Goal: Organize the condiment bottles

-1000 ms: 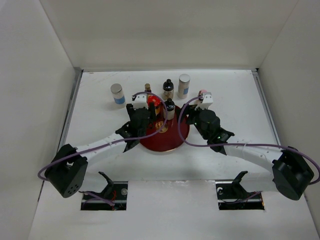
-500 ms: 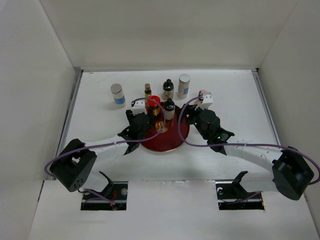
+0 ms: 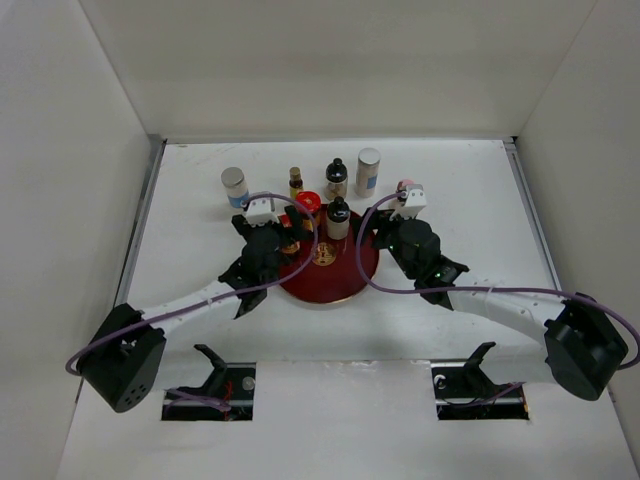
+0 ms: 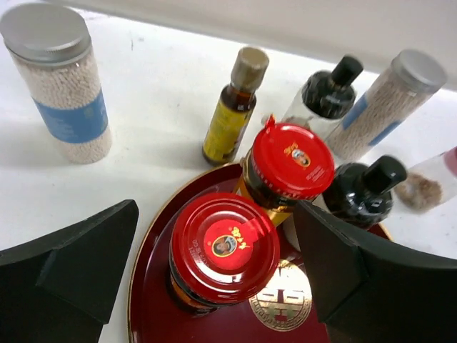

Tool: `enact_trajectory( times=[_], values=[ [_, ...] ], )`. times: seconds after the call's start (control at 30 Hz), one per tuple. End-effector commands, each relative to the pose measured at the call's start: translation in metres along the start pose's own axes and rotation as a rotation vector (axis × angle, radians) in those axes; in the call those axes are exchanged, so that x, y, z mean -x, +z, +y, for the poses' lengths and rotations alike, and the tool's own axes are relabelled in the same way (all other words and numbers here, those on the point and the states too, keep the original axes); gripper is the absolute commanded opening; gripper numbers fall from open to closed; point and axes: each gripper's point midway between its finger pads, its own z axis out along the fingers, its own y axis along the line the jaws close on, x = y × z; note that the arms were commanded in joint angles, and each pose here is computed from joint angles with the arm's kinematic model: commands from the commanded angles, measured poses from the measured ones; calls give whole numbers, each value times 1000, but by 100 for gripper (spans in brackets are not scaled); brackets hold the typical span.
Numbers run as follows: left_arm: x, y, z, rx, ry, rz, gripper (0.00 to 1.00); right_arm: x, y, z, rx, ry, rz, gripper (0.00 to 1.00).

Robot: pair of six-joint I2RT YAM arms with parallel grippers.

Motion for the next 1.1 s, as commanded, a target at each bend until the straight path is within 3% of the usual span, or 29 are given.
enact_trajectory(
  times=[0.0,0.07,0.2,0.27,0.37,0.47,0.6,0.67,1.07],
  values=[
    [43,2,1,12,-51,-105,91,20,-3,7,32,46,-69,89],
    [53,11,11,44,-75,-128,85,21,-4,8,33,47,-71,83],
    [73,37,29,119,-96,-161,51,32,-11,8,37,73,-108,30],
    [76,50,45,186,-91,-168,45,37,-14,9,39,79,-120,25],
    [77,71,67,278,-67,-152,52,36,-16,8,42,81,-122,34],
    [78,87,80,325,-51,-133,73,32,-14,6,33,79,-114,52],
    [86,100,93,359,-33,-117,84,21,-7,-2,-6,66,-100,68],
    [88,105,97,367,-35,-104,88,16,-3,-3,-14,54,-85,72],
    [59,149,111,376,-3,40,86,15,-1,-1,-10,42,-84,80]
  ],
)
